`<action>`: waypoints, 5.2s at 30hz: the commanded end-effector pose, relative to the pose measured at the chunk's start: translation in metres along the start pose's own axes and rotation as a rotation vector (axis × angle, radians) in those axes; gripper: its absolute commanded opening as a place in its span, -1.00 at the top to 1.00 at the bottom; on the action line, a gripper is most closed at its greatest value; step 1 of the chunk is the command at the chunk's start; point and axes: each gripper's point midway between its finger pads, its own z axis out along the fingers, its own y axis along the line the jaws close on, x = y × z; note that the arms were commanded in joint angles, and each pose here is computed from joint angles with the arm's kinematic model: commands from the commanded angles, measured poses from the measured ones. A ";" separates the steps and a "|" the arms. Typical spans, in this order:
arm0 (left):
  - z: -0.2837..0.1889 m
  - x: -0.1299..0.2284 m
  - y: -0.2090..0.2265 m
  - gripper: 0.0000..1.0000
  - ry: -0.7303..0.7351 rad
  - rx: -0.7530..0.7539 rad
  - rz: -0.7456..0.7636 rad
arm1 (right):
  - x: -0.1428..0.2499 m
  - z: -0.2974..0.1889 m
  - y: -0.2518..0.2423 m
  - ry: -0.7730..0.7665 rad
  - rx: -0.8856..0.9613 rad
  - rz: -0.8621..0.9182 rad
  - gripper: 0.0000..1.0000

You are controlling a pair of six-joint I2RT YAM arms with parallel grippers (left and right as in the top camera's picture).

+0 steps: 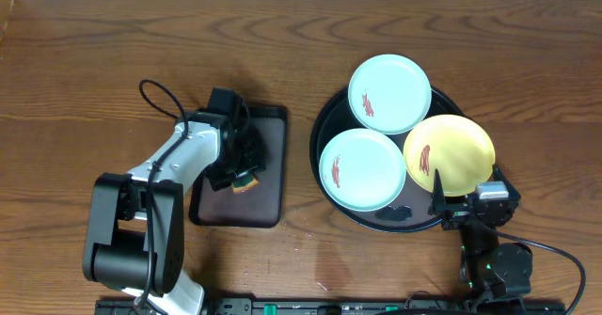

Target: Clean dirty plates on tray and stack at the side

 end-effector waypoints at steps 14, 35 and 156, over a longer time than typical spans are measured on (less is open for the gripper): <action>0.013 0.021 0.009 0.85 0.096 -0.020 -0.046 | 0.001 0.000 -0.003 0.002 0.011 -0.009 -0.99; 0.012 -0.022 0.020 -0.14 -0.112 -0.113 -0.037 | 0.001 0.000 -0.003 0.002 0.011 -0.009 -0.99; -0.234 -0.012 -0.079 0.85 -0.738 0.556 0.251 | 0.001 0.000 -0.003 0.002 0.011 -0.009 -0.99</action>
